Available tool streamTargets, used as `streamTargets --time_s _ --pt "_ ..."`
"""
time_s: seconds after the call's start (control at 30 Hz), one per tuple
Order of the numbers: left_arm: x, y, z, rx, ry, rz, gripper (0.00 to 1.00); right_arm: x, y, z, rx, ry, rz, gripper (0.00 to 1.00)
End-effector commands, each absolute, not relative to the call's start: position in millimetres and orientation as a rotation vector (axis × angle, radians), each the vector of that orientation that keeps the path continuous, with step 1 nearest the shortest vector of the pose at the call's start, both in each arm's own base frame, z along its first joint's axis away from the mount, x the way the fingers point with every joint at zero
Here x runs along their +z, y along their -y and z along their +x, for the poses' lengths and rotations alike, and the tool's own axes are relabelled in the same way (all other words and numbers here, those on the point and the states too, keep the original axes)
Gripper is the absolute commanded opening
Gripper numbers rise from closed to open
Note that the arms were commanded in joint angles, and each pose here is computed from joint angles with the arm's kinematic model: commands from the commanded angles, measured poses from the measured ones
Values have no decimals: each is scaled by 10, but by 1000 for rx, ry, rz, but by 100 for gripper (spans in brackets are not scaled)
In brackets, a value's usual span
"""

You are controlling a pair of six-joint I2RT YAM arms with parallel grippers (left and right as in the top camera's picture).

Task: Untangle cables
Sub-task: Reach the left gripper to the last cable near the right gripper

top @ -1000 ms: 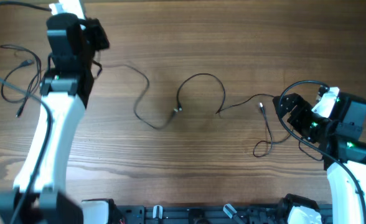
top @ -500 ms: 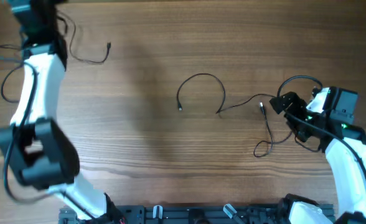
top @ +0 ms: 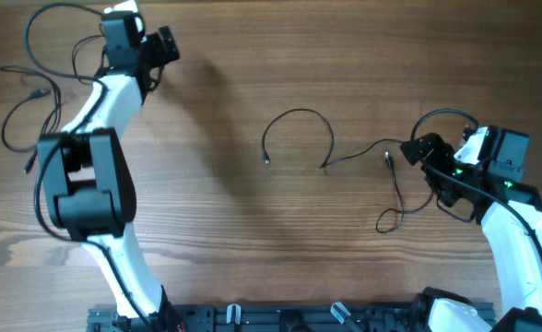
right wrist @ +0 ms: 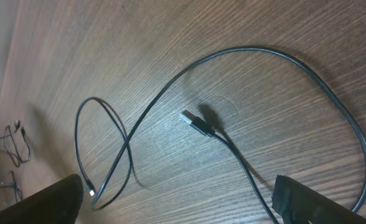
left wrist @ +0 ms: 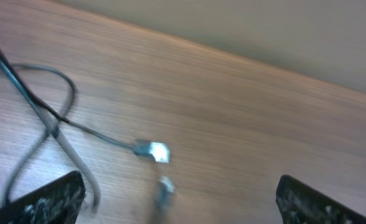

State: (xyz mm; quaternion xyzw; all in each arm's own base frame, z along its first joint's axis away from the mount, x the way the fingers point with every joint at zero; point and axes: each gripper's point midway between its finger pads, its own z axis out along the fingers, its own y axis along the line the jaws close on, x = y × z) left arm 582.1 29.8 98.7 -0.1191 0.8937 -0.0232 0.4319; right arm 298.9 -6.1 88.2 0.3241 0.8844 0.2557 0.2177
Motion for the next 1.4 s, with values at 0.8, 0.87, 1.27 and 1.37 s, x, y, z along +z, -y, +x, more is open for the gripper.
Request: streamTargets --time_s 0.8,0.87,1.27,1.37 --pt "674 3914 2605 -639 -2483 1385 100 1018 616 2027 541 -2403 1324 100" --pt "578 3926 2595 -598 -2452 1451 100 1017 613 2023 542 -2405 1326 100" --pt "502 4147 2104 -759 -2452 1587 100 1005 592 1994 547 -2417 1335 100" --pt "497 4188 2012 -772 -2524 1522 100 1013 603 2010 546 -2408 1334 100"
